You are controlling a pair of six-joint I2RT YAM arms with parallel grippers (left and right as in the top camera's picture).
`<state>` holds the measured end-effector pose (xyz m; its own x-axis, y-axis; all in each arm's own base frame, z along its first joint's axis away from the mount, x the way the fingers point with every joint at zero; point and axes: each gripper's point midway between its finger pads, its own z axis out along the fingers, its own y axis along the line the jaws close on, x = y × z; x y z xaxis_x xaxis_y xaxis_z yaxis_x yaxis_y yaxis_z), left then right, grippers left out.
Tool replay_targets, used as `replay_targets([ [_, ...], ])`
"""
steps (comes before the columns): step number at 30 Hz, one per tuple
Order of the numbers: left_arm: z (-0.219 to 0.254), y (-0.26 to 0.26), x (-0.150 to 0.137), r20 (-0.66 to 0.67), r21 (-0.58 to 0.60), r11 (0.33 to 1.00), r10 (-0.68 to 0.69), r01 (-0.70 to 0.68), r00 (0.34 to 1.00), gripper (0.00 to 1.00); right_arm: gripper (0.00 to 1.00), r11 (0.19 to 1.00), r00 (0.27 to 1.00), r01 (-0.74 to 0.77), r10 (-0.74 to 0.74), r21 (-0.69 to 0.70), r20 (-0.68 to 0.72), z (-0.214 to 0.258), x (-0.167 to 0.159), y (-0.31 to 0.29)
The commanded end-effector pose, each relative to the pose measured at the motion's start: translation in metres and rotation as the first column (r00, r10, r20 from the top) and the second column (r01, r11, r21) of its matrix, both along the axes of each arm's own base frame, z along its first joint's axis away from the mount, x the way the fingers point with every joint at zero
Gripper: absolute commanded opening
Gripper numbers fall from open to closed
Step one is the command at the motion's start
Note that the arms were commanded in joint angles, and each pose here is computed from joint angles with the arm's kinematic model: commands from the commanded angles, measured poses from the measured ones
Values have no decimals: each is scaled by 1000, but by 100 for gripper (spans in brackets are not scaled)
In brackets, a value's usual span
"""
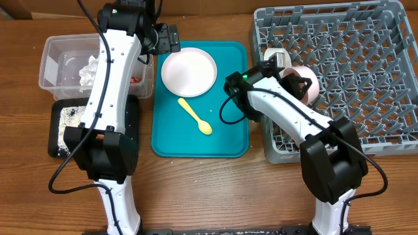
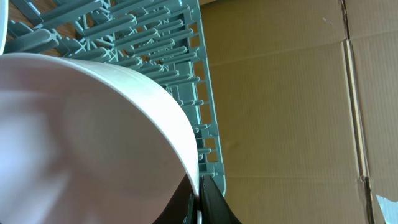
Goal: Sort waste into correct bins and load items into the dishwasher
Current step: 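Carry the pink bowl right and place it in the dish rack, then grasp the white plate on the teal tray with the right gripper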
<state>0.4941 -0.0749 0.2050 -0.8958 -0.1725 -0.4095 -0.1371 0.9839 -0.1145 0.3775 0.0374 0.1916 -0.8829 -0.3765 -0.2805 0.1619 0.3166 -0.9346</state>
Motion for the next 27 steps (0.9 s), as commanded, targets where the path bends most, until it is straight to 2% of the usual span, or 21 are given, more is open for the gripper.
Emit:
replay_targets([
  [1,3,-1,1,11,4,1000,3,-3,1000,100,4,998,999,-5,7,59,-45,-14,-8,15],
  [4,3,-1,1,11,4,1000,3,-3,1000,100,8,995,996,-31,39,99,-80,-23,-17,34],
  [6,3,-1,1,11,4,1000,3,-3,1000,100,17,992,994,-70,79,106,-81,-24,-21,49],
  [7,3,-1,1,11,4,1000,3,-3,1000,100,45,990,993,-88,96,113,-65,-23,-22,57],
  [8,3,-1,1,11,4,1000,3,-3,1000,100,100,988,992,-102,110,114,-64,-23,-24,62],
  [10,3,-1,1,11,4,1000,3,-3,1000,100,100,985,993,-112,117,134,-27,-21,-25,70],
  [13,3,-1,1,11,4,1000,3,-3,1000,100,100,969,990,-98,71,227,124,2,-23,73],
  [17,3,-1,1,11,4,1000,3,-3,1000,100,100,898,981,-92,9,429,191,28,-19,90],
  [18,3,-1,1,11,4,1000,3,-3,1000,100,100,813,993,-73,6,577,117,25,-21,110],
  [19,3,-1,1,11,4,1000,3,-3,1000,100,100,750,998,-64,39,658,52,21,-23,127],
  [20,3,-1,1,11,4,1000,3,-3,1000,100,100,595,985,-50,161,802,-58,16,-29,167],
  [21,3,-1,1,11,4,1000,3,-3,1000,100,100,494,969,-47,234,868,-81,16,-32,191],
  [22,3,-1,1,11,4,1000,3,-3,1000,100,100,361,940,-77,338,929,-53,17,-27,225],
  [24,3,-1,1,11,4,1000,3,-3,1000,100,100,257,936,-110,351,960,14,19,-12,244],
  [25,3,-1,1,11,4,1000,3,-3,1000,100,97,193,947,-122,315,974,56,18,2,250],
  [27,3,-1,1,11,4,1000,3,-3,1000,100,95,123,969,-116,230,986,86,12,20,250],
])
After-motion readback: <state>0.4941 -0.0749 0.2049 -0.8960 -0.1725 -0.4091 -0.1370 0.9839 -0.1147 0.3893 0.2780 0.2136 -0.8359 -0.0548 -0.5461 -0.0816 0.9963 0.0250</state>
